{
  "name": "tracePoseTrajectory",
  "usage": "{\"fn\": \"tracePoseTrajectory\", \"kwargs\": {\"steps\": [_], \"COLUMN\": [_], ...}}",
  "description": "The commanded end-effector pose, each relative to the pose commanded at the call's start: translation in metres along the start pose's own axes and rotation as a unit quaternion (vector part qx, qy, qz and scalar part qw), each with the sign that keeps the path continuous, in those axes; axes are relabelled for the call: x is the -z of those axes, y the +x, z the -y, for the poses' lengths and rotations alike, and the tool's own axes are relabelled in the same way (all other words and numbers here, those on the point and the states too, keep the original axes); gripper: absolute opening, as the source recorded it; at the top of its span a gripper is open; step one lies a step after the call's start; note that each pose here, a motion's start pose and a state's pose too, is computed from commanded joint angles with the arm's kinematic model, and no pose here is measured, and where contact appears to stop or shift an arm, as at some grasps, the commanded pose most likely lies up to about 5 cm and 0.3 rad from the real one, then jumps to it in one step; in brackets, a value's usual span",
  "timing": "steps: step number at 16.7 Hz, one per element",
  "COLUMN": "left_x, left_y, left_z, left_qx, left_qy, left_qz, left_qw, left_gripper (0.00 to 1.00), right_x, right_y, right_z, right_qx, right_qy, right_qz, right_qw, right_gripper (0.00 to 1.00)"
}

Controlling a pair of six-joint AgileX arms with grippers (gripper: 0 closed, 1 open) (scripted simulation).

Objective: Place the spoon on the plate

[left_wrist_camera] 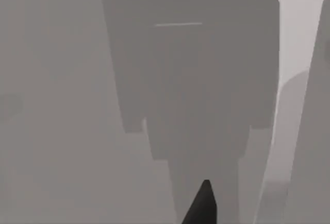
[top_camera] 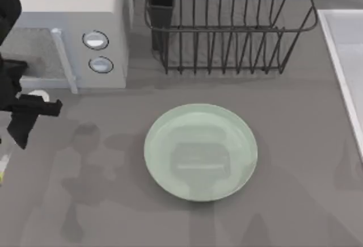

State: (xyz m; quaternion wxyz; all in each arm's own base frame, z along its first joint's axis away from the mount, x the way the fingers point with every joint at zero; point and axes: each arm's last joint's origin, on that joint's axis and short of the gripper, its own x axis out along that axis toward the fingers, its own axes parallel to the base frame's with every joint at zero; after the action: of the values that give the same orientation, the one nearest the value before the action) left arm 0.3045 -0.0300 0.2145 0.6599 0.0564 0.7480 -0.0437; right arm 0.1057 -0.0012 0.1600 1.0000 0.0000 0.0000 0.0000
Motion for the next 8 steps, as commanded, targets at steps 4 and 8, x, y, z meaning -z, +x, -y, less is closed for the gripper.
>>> {"fn": "tracePoseTrajectory", "kwargs": {"steps": [4, 8], "left_x": [-0.028, -0.053], "left_y": [0.008, 0.023], "left_z": [0.032, 0.082], "left_qx": [-0.028, -0.081], "left_qy": [-0.184, -0.395], "left_qz": [-0.056, -0.076], "left_qw": [0.981, 0.912], "left_gripper": [0.0, 0.0], "right_x": [0.0, 0.0], "right_y": [0.0, 0.0], "right_z": [0.0, 0.0], "right_qx": [0.0, 0.0], "right_qy": [0.0, 0.0], "right_qz": [0.0, 0.0], "right_qw": [1.0, 1.0], "right_gripper": [1.0, 1.0]}}
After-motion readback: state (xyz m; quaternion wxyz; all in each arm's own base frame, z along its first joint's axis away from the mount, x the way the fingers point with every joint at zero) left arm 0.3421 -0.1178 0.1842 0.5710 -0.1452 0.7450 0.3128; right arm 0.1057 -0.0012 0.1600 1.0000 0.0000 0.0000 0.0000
